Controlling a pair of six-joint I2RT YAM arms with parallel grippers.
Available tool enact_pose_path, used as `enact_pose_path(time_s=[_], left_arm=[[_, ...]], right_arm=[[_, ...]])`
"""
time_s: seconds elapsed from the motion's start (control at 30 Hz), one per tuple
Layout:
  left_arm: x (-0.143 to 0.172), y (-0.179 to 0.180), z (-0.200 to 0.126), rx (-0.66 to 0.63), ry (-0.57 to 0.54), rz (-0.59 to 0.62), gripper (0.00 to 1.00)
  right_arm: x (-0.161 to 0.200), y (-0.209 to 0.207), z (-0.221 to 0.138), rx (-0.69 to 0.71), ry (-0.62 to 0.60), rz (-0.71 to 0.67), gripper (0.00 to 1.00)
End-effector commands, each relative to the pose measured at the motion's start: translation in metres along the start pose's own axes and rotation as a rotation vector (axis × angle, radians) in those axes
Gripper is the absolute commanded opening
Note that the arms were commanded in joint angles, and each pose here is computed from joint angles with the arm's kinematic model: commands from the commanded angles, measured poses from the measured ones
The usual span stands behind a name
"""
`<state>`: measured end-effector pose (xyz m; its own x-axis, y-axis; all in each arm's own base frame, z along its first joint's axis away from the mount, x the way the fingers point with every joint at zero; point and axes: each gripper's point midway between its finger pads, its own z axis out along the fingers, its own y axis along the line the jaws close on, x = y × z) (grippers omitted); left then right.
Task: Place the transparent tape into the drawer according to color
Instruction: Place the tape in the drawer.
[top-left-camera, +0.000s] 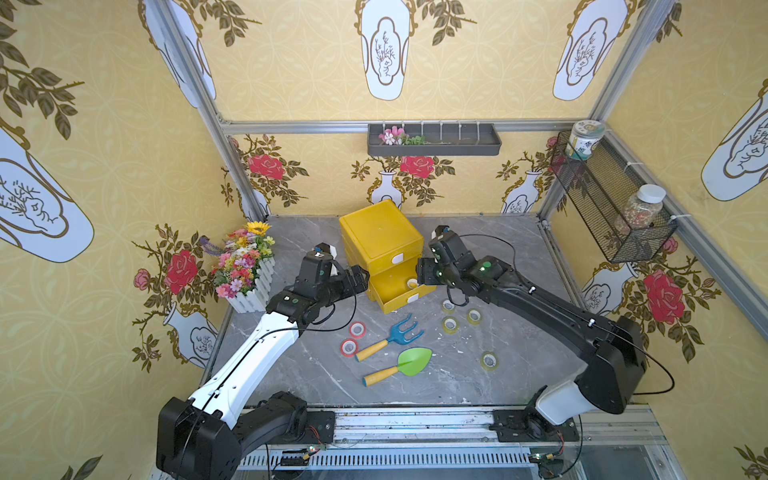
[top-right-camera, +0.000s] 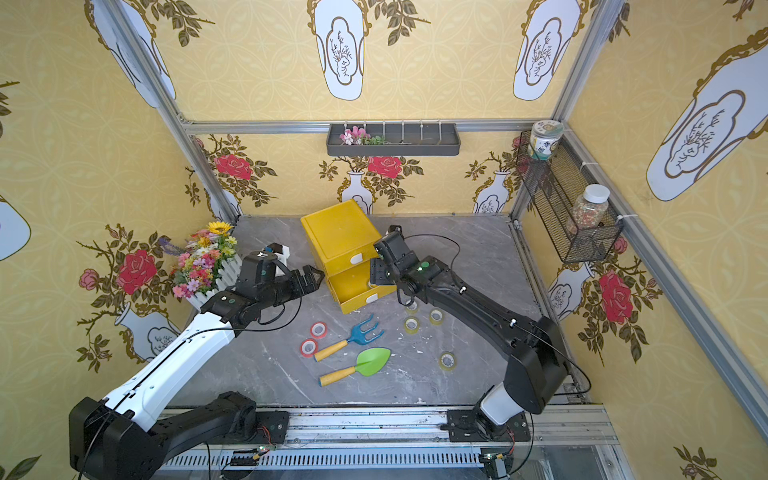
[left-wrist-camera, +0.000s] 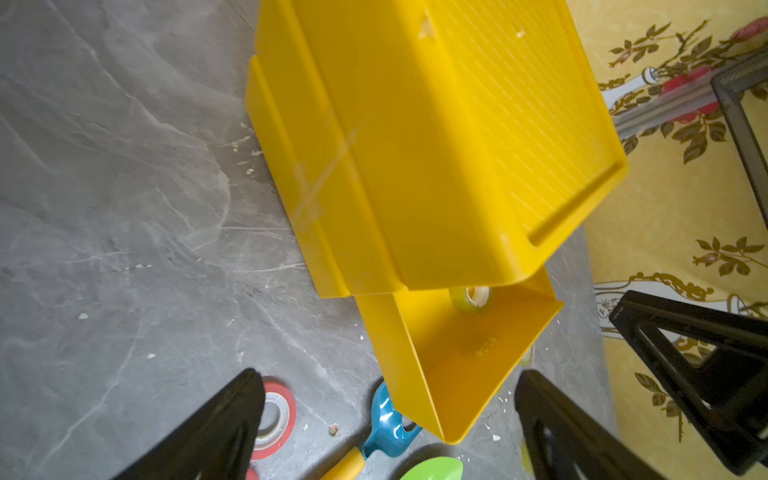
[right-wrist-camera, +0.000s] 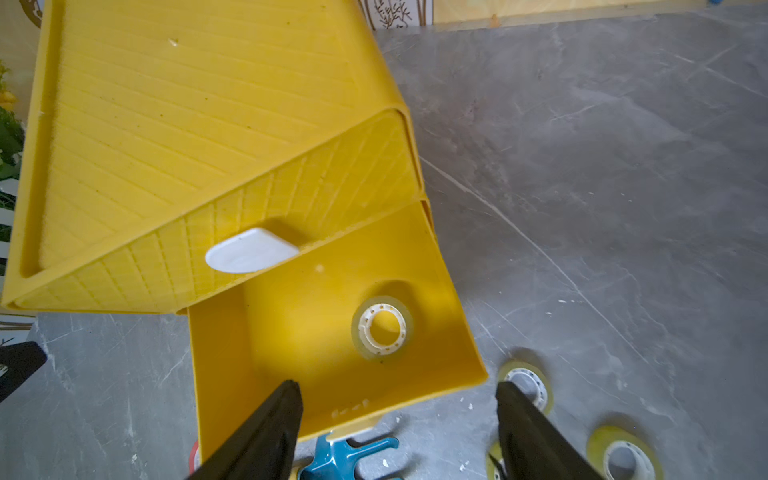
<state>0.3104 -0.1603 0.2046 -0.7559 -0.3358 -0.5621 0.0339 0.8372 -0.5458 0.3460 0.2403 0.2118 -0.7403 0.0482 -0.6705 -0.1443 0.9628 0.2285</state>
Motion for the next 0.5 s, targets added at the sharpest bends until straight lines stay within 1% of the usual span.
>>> enact_pose_path(time_s=[0.0,0.07,0.17,0.27,0.33,0.47], left_arm=[[0.01,-0.03,0.002,0.063,0.019,0.051,1.0],[0.021,-0.047,0.005,0.085,0.044,0.077,1.0],[0.042,-0.069,0.017,0.111,0.093,0.119,1.0],[0.067,-0.083,0.037,0.113,0.163,0.162,0.99],[0.08,-0.096,0.048,0.127,0.203,0.192,0.98],[0.111,-0.135,0.065,0.181,0.268,0.311,0.98]], right_arm=[[0.004,-0.028,-0.014,0.076,-0.046,0.072,0.77],[0.015,-0.05,-0.02,0.119,-0.045,0.111,0.78],[0.035,-0.093,-0.026,0.199,-0.026,0.218,0.78],[0.054,-0.131,-0.03,0.269,-0.01,0.306,0.78],[0.064,-0.148,-0.032,0.304,-0.007,0.35,0.78],[0.085,-0.18,-0.032,0.381,0.019,0.44,0.79]])
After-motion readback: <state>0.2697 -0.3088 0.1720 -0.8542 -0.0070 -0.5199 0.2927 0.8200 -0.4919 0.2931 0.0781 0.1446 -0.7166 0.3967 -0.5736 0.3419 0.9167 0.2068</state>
